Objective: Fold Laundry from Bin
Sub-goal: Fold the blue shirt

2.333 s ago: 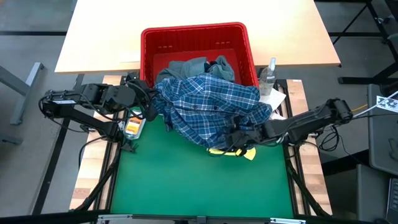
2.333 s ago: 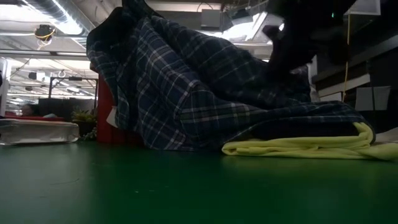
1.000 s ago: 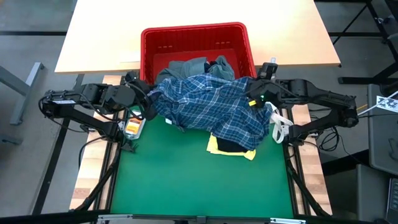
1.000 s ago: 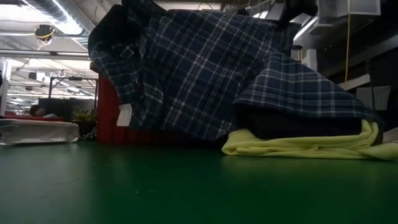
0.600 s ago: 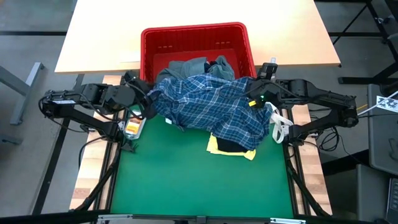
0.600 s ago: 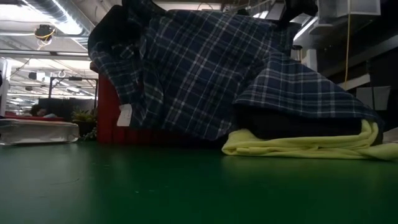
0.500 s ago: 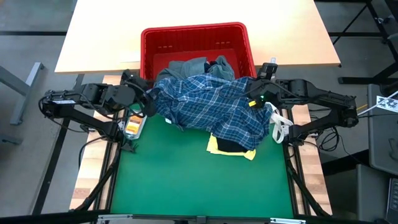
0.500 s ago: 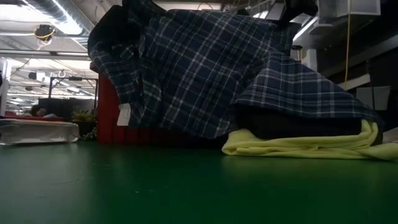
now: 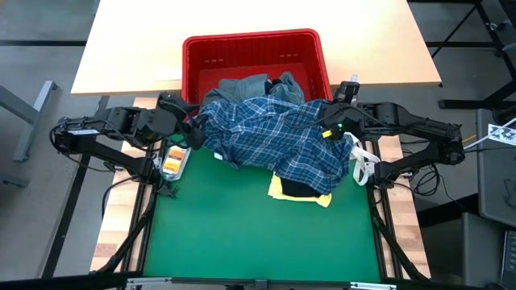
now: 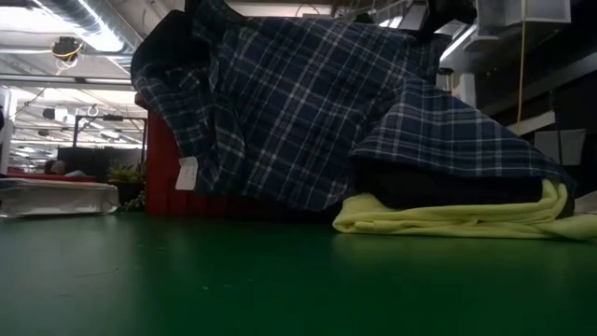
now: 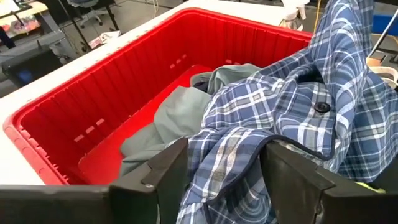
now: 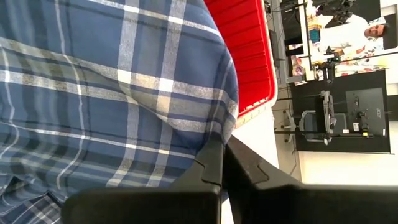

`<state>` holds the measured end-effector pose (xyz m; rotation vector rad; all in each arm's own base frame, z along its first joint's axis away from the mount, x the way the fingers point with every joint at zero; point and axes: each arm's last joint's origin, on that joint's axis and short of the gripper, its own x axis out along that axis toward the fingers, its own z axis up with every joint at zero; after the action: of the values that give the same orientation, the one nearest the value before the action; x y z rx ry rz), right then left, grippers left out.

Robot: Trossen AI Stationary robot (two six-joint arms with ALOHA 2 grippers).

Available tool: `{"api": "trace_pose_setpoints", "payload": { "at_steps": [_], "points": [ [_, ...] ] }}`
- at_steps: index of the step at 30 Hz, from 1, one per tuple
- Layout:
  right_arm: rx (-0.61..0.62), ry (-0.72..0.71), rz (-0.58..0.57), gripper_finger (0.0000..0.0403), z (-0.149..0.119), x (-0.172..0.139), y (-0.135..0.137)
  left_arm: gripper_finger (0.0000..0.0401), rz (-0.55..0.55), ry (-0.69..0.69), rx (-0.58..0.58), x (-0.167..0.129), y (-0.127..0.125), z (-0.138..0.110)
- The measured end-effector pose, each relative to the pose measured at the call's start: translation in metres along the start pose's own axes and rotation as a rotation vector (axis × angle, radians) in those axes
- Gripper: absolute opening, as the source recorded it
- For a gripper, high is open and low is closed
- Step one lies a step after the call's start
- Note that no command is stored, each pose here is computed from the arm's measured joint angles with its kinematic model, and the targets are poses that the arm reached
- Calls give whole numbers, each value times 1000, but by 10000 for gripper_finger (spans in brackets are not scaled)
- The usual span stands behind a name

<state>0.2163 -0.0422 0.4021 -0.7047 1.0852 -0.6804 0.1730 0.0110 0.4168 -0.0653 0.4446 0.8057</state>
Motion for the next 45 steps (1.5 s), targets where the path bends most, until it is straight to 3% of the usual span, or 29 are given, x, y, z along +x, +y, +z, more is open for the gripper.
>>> {"api": "trace_pose_setpoints", "payload": {
  "at_steps": [4,10,14,19,25,32,38,45],
  "points": [
    [0,0,0,5,0,0,0,195,-58,0,43,-12,12,-1],
    [1,0,0,5,0,0,0,195,-62,44,98,-28,33,-12],
    [2,0,1,5,0,0,0,195,-118,51,27,-38,43,-16],
    [3,0,1,5,0,0,0,195,-270,113,-31,-38,35,-17],
    [3,0,1,5,0,0,0,195,-516,181,-26,-21,-11,-16],
    [3,0,1,5,0,0,0,195,-611,192,202,0,-78,-27],
    [3,0,2,5,0,0,0,195,-605,267,315,25,-131,-49],
    [3,0,2,5,0,0,0,195,-393,361,483,71,-181,-93]
  ]
}}
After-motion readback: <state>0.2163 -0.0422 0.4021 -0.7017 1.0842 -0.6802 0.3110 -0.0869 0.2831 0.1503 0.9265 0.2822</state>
